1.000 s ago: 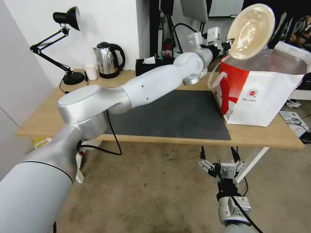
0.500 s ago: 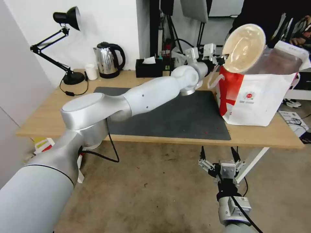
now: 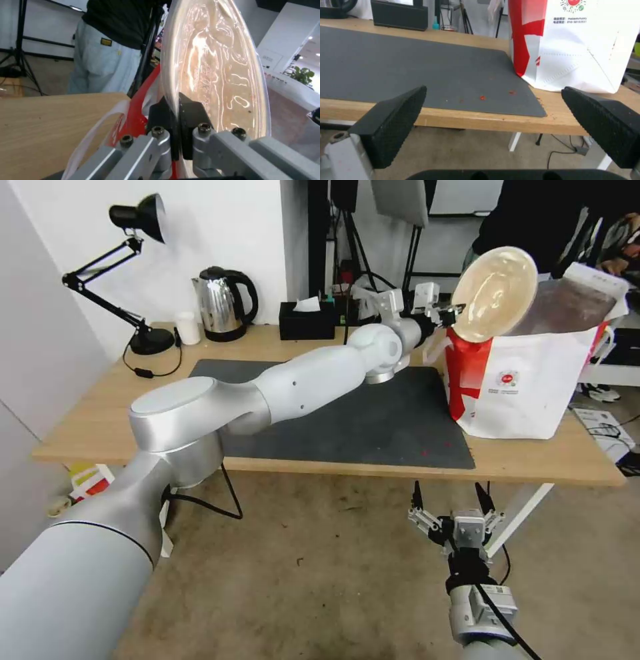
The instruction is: Pick up the trash from the table and place it into the takeout bag.
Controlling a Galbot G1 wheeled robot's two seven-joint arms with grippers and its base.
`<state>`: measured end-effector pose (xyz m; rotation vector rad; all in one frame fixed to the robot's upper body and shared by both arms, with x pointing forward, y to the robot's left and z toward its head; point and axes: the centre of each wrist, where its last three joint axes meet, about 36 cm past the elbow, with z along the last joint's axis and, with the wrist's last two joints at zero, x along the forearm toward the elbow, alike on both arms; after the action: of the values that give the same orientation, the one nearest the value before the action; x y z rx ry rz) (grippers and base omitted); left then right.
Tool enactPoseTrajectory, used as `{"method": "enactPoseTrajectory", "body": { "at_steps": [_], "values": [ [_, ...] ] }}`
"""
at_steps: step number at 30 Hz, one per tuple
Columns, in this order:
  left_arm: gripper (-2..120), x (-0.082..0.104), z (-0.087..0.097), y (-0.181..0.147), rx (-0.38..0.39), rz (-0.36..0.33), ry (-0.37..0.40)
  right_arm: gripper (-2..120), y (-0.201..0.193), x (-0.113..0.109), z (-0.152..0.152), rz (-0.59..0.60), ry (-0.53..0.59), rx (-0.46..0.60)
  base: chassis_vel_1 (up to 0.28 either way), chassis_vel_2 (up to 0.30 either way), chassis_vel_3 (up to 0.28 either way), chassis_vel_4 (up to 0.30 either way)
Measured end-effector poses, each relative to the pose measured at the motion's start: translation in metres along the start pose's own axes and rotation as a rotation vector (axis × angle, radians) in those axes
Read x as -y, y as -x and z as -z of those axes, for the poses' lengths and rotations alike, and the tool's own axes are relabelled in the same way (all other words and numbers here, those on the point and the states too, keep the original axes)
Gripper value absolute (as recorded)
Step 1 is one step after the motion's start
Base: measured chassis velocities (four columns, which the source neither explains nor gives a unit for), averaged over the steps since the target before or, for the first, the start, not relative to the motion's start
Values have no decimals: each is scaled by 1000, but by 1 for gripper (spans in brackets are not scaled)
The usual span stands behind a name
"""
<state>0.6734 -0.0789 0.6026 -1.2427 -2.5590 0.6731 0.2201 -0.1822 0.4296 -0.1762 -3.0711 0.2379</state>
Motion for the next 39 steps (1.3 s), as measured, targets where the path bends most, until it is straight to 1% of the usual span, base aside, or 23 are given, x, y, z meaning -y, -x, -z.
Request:
{"method": "enactPoseTrajectory", "body": {
  "at_steps": [4, 10, 11, 12, 13, 14, 16, 17, 21, 24, 30, 33, 39],
  "values": [
    [0, -7, -5, -1, -11, -9, 5, 100, 0, 0, 0, 0, 0, 0, 0, 0, 0, 0],
    [0, -9, -5, -1, -14, -15, 9, 100, 0, 0, 0, 0, 0, 0, 0, 0, 0, 0],
    [0, -11, -3, -1, -8, -20, 13, 100, 0, 0, 0, 0, 0, 0, 0, 0, 0, 0],
    [0, -13, 1, -1, 2, -29, 14, 100, 0, 0, 0, 0, 0, 0, 0, 0, 0, 0],
    [0, -13, 9, 0, 28, -34, 6, 100, 0, 0, 0, 0, 0, 0, 0, 0, 0, 0],
    [0, -13, 9, 0, 28, -34, 6, 100, 0, 0, 0, 0, 0, 0, 0, 0, 0, 0],
    [0, -16, 23, 0, 82, -23, 14, 100, 0, 0, 0, 0, 0, 0, 0, 0, 0, 0],
    [0, -18, 34, 0, 113, -15, 20, 100, 0, 0, 0, 0, 0, 0, 0, 0, 0, 0],
    [0, -19, 39, 0, 131, -10, 19, 100, 0, 0, 0, 0, 0, 0, 0, 0, 0, 0],
    [0, -22, 46, -1, 159, 0, 20, 100, 0, 0, 0, 0, 0, 0, 0, 0, 0, 0],
    [0, -29, 48, -2, 178, 15, 49, 100, 0, 0, 0, 0, 0, 0, 0, 0, 0, 0],
    [0, -34, 44, -3, 177, 15, 69, 100, 0, 0, 0, 0, 0, 0, 0, 0, 0, 0],
    [0, -38, 38, -4, 174, 19, 72, 100, 0, 0, 0, 0, 0, 0, 0, 0, 0, 0]
  ]
}}
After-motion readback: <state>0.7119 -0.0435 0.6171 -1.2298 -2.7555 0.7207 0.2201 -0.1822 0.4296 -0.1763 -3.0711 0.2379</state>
